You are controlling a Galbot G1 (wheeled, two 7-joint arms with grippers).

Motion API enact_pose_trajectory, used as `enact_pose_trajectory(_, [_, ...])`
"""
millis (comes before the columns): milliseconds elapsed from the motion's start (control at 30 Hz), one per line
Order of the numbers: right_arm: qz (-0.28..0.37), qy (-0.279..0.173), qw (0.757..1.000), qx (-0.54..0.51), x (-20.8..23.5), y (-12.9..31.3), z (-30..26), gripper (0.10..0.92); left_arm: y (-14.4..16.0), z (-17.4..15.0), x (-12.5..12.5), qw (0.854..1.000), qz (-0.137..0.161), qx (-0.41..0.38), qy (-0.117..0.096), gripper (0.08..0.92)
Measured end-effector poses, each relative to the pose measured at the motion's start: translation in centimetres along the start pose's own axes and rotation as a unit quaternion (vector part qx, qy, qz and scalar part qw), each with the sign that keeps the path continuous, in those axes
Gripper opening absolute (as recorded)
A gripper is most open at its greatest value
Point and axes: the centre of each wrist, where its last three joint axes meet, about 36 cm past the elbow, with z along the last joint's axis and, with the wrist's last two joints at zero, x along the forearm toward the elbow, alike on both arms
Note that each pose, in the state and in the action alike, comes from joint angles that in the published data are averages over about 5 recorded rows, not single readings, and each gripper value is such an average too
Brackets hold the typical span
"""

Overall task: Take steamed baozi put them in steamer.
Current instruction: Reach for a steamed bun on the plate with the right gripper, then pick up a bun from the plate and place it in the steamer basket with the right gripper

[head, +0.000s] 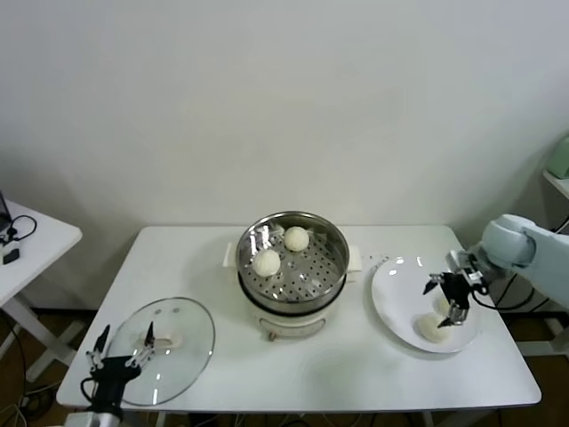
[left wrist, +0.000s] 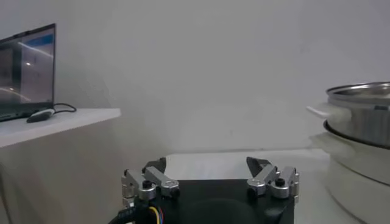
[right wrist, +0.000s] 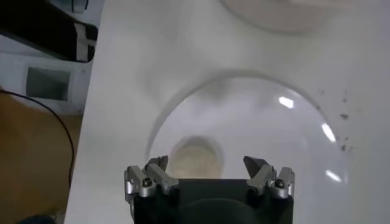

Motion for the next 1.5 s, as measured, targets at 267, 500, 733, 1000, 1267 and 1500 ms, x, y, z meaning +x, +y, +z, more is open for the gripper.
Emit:
enact_pose_trajectory(267, [-0.006, 0.010, 1.000, -0.017, -3.0, 0.4, 1.5, 0.823, 0.0, 0.5, 0.1, 1.000, -0.002, 0.000, 0.006, 0.823])
enact_pose_trajectory(500, [-0.005, 0.015, 1.000, -0.021, -4.5, -0.2, 1.6, 0.823, -0.1, 0.7, -0.1, 1.000, -0.002, 0.000, 0.007, 0.823])
enact_pose_trajectory(733, [-0.010, 0.016, 1.000, -0.022, -5.7, -0.8, 1.2, 0.823, -0.2, 0.8, -0.3, 1.000, -0.003, 0.000, 0.009, 0.823])
enact_pose_trajectory(1000, [-0.013, 0.015, 1.000, -0.024, -6.1, -0.9, 1.2, 0.734, -0.1, 0.8, -0.4, 1.000, -0.005, 0.000, 0.009, 0.823])
enact_pose_trajectory(1267, [-0.012, 0.014, 1.000, -0.025, -5.8, -0.8, 1.2, 0.694, -0.3, 0.8, -0.6, 1.000, -0.004, 0.003, 0.007, 0.823])
enact_pose_trajectory(1500, [-0.001, 0.011, 1.000, 0.002, -3.2, -1.9, 0.1, 0.687, -0.4, 0.8, -0.7, 1.000, -0.003, 0.003, 0.008, 0.823])
